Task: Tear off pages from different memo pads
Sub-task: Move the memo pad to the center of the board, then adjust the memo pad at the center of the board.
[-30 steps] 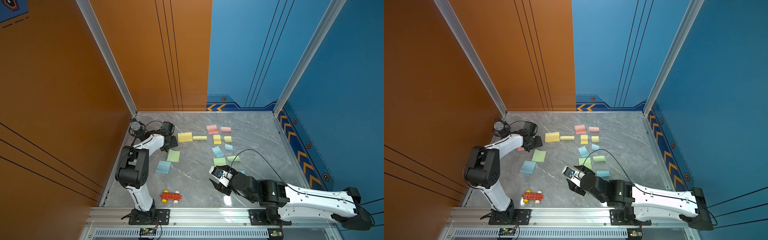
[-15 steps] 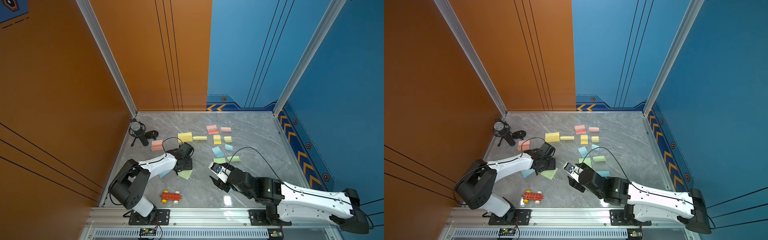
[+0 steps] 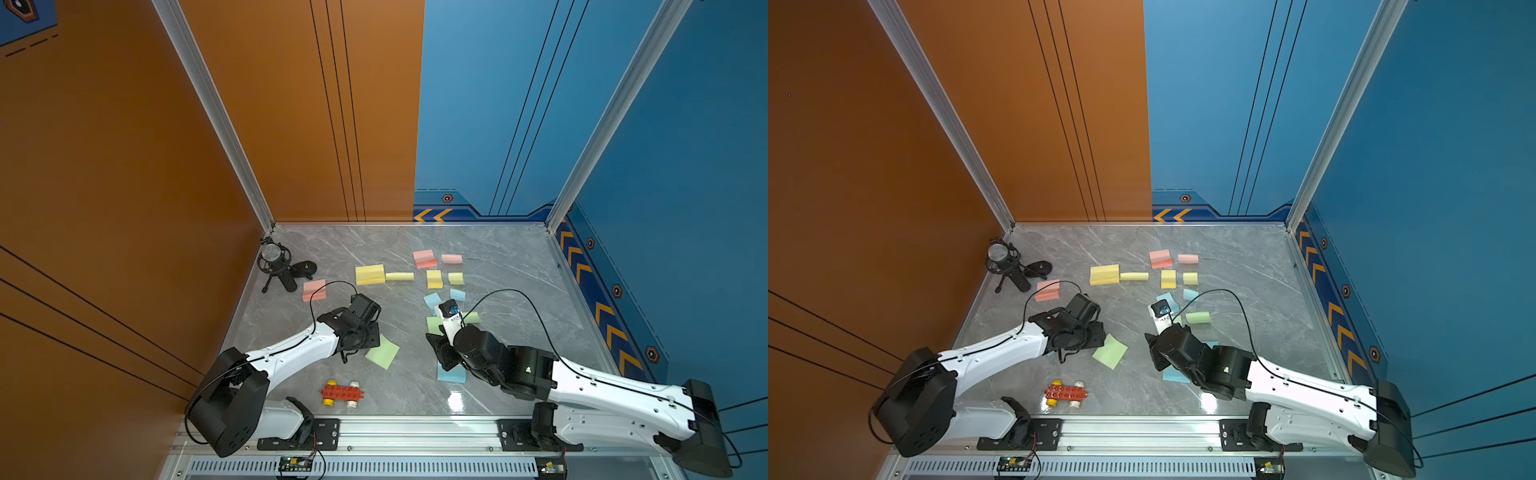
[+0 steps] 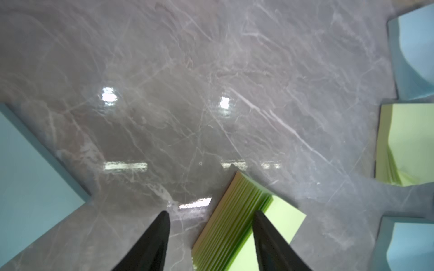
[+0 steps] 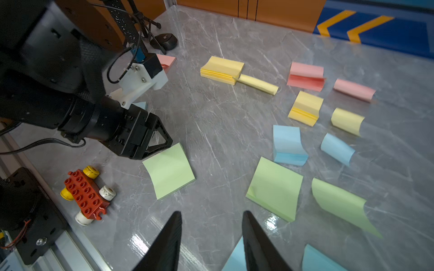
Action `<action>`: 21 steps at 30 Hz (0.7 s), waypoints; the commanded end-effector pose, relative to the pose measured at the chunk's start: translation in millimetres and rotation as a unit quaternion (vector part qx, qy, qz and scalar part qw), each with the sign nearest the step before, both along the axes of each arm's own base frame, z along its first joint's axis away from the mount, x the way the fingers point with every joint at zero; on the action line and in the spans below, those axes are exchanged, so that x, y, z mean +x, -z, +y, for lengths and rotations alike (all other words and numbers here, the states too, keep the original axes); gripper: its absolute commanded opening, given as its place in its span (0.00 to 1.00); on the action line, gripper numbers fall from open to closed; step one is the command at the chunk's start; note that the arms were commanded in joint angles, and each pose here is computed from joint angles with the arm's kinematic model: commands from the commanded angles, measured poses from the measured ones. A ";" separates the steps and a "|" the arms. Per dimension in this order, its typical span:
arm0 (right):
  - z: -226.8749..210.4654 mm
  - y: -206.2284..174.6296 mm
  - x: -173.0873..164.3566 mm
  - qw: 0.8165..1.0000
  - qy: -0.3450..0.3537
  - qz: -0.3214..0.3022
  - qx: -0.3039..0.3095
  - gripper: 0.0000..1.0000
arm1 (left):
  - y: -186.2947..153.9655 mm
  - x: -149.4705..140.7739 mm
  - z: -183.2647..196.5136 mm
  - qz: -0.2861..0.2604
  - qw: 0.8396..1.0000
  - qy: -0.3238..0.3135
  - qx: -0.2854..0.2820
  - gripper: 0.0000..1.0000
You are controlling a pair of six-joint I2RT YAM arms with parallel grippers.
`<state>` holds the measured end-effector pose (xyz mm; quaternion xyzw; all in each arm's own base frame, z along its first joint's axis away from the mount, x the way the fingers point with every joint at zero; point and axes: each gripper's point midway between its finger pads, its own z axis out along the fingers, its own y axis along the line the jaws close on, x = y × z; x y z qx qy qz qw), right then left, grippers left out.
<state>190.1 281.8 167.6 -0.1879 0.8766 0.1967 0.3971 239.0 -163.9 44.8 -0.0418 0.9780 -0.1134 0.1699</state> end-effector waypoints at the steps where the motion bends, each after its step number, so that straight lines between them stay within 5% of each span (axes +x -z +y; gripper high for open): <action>1: 28.9 46.6 -8.9 0.990 0.049 0.113 0.065 0.38 | 0.2 -16.1 -7.1 0.022 0.999 0.035 -0.025 0.52; 12: 101.0 114.3 -2.6 0.971 0.066 0.208 0.097 0.28 | 14.9 -54.3 8.5 0.026 0.999 0.028 -0.033 0.47; 21: 97.0 136.9 24.3 0.965 0.087 0.231 0.087 0.26 | -16.0 -60.8 -31.3 -0.038 0.995 0.068 -0.060 0.45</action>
